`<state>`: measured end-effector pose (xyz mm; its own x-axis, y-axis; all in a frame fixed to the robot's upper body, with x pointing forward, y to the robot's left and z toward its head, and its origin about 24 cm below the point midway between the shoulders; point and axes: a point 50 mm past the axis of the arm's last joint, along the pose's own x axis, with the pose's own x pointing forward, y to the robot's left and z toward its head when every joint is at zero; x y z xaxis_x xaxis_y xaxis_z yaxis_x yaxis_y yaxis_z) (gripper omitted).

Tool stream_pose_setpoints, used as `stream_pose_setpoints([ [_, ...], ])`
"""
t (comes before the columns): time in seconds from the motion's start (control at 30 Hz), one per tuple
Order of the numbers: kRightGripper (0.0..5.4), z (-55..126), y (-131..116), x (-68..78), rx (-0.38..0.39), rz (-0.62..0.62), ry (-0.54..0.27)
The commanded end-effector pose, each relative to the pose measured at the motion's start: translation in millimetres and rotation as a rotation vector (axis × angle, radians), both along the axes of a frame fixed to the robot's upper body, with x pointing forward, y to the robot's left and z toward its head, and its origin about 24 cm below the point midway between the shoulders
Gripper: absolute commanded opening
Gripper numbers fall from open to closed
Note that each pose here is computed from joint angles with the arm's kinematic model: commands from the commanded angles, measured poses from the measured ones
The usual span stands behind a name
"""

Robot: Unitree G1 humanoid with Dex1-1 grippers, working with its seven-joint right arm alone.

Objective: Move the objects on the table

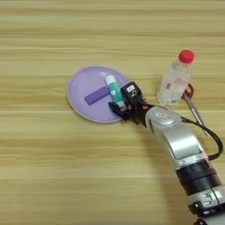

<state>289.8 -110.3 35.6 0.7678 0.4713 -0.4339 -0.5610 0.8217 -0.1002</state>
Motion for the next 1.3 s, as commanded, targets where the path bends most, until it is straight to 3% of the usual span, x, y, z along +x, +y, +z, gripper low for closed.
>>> stream_pose_setpoints([
  [0.03,2.20,17.2,-0.5,8.4,0.003,-0.008,-0.078],
  [0.2,1.72,17.2,-0.4,8.3,0.004,-0.010,-0.078],
  [0.37,1.68,18.6,-0.4,8.3,0.005,-0.014,-0.091],
  [0.67,1.67,37.9,2.2,2.2,0.036,-0.025,-0.213],
  [0.97,1.67,51.0,3.1,0.9,0.054,-0.044,-0.281],
  [1.3,1.67,80.0,-2.2,-0.3,0.086,-0.075,-0.390],
])
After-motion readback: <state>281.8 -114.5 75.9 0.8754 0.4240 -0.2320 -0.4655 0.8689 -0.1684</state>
